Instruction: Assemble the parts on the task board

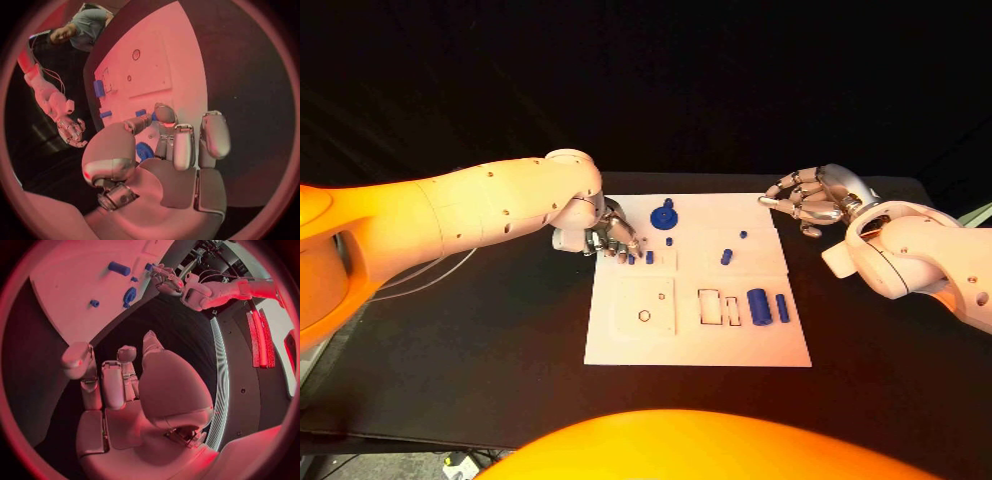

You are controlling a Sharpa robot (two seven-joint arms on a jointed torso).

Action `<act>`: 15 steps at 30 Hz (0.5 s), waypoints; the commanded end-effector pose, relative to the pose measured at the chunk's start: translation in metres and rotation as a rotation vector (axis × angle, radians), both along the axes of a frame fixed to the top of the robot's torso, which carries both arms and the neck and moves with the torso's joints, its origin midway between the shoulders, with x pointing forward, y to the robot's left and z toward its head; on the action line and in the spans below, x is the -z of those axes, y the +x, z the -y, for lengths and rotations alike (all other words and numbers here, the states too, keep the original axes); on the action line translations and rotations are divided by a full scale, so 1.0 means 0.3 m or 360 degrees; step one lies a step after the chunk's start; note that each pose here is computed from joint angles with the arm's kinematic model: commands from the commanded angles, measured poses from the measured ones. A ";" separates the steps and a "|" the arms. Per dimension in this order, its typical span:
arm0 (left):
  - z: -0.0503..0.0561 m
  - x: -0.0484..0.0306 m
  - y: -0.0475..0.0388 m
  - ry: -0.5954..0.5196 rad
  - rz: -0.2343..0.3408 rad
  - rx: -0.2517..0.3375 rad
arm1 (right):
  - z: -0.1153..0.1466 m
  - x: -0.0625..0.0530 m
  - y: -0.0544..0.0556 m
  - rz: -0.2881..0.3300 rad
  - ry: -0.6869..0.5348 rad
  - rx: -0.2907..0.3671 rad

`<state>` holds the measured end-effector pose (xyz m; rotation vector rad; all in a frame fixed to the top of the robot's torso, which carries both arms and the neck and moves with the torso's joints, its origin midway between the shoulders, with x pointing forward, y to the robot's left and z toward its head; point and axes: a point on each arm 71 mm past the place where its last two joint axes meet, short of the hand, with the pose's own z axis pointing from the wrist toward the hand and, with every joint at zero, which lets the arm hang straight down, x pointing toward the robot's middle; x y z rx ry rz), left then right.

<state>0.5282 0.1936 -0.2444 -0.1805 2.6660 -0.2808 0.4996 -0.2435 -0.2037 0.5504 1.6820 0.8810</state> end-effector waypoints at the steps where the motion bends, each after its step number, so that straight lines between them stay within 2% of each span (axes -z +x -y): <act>1: -0.016 -0.002 -0.004 -0.0003 0.0019 -0.0013 | -0.002 0.000 -0.001 0.0005 0.0000 -0.0006; 7: -0.039 -0.049 0.007 -0.0089 0.0094 -0.0089 | 0.000 0.000 0.000 0.0008 0.0000 -0.0003; 15: -0.067 -0.128 0.019 -0.0278 0.0232 -0.0250 | 0.004 0.002 0.003 0.0009 -0.0001 0.0004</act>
